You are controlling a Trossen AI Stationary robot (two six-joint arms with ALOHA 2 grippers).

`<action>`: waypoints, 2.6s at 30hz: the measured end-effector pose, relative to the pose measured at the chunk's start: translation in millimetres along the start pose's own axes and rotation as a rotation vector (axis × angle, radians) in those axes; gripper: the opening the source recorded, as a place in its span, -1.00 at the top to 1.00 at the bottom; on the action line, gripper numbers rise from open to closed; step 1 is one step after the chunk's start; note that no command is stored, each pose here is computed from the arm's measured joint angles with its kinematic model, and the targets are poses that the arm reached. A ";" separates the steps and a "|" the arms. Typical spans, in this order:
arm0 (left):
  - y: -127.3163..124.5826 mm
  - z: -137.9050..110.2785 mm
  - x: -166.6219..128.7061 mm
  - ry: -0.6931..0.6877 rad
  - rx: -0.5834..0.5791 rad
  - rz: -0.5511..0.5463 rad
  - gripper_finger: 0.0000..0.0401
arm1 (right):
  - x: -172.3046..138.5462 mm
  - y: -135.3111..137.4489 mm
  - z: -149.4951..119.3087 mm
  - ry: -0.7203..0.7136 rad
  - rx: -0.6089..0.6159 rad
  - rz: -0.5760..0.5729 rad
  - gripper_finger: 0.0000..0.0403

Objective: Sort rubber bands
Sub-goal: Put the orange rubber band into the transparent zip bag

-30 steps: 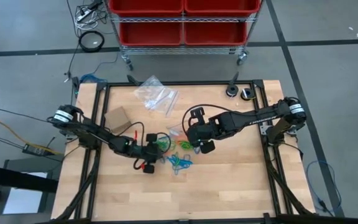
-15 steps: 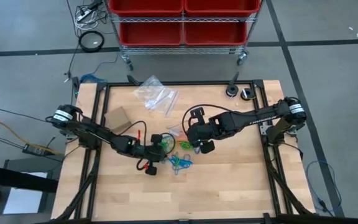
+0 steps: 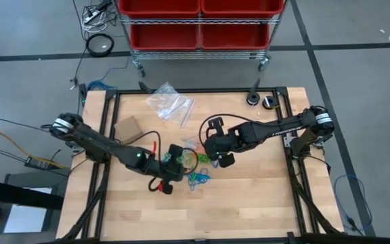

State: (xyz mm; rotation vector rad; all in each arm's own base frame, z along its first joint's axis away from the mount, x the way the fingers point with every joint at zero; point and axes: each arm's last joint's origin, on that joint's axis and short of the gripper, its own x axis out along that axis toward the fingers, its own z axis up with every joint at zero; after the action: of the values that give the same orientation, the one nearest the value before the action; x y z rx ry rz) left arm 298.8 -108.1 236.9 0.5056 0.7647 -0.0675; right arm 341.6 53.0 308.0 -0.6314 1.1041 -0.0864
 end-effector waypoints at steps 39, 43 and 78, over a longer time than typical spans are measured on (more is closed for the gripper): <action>6.9 -78.4 44.5 -0.024 -0.231 -0.180 0.14 | -0.5 0.8 2.0 -0.023 0.019 0.013 1.00; 7.7 -82.1 52.7 -0.017 -0.242 -0.209 0.17 | -0.5 0.7 2.3 -0.026 0.017 0.013 1.00; 16.6 -2.2 11.9 -0.053 -0.037 -0.214 0.99 | -0.4 0.8 2.4 -0.029 0.018 0.018 1.00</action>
State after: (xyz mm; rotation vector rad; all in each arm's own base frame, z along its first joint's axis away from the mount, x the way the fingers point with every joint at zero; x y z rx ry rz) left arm 310.0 -91.0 234.4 0.3842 0.7650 -0.2640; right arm 343.3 54.8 308.6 -0.6045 1.0802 -0.0712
